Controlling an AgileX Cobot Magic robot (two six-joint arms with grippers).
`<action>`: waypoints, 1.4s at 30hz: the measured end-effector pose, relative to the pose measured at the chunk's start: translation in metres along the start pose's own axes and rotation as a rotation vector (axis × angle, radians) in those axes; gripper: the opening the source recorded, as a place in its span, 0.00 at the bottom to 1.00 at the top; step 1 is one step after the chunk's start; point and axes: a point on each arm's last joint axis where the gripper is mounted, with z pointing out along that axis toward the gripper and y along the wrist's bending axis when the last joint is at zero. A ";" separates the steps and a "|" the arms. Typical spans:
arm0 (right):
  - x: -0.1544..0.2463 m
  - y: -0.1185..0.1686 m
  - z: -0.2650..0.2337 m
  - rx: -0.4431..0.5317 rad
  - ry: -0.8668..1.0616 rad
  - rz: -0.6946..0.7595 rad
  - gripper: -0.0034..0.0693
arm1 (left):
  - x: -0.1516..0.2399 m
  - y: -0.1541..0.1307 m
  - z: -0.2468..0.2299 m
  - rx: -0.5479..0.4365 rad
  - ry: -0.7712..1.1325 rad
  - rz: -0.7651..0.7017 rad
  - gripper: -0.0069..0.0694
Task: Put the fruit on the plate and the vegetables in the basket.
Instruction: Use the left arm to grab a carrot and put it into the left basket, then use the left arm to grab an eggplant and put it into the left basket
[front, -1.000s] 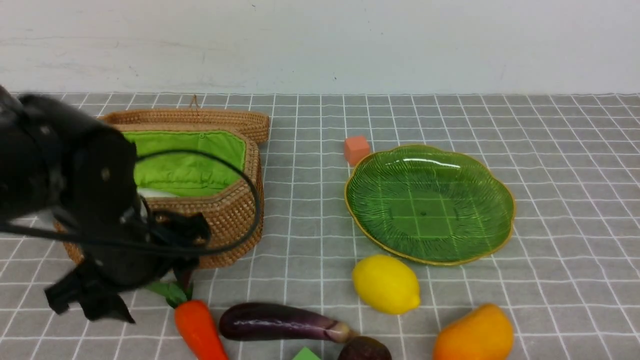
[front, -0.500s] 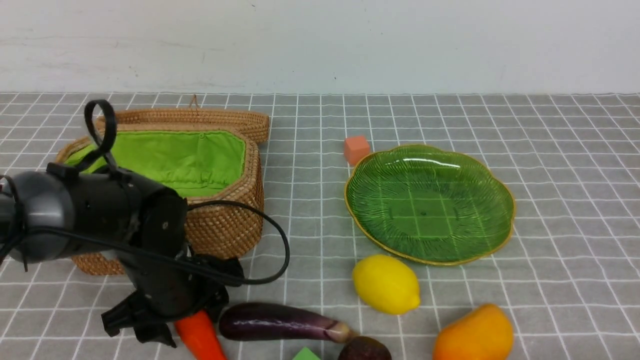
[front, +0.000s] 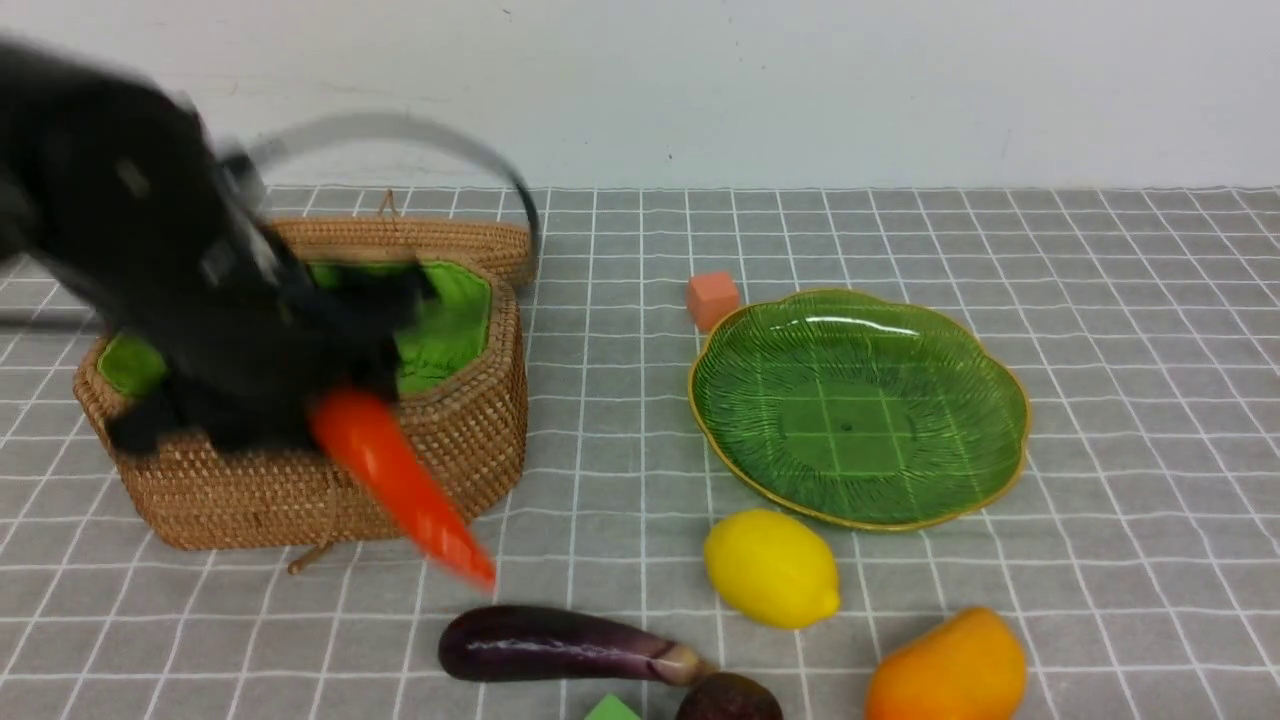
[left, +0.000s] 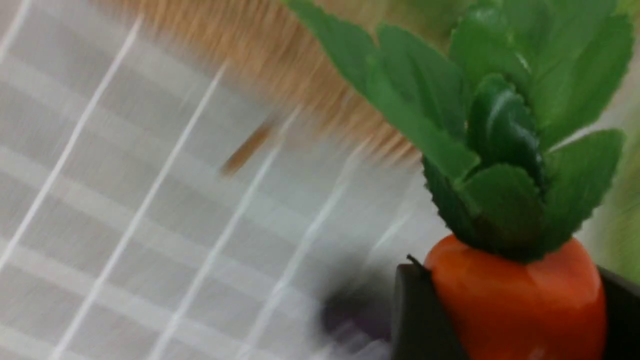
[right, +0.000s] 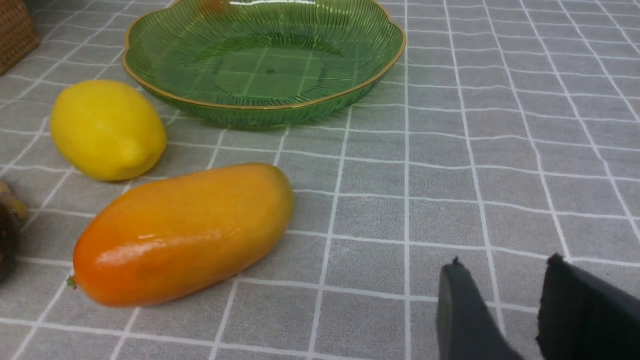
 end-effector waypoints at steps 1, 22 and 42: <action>0.000 0.000 0.000 0.000 0.000 0.000 0.38 | -0.015 -0.002 -0.009 0.024 -0.040 -0.059 0.57; 0.000 0.000 0.000 0.000 0.000 0.000 0.38 | -0.096 0.022 0.034 0.034 -0.054 -0.282 0.94; 0.000 0.000 0.000 0.000 0.000 0.000 0.38 | 0.097 -0.030 0.065 0.112 0.381 1.706 0.68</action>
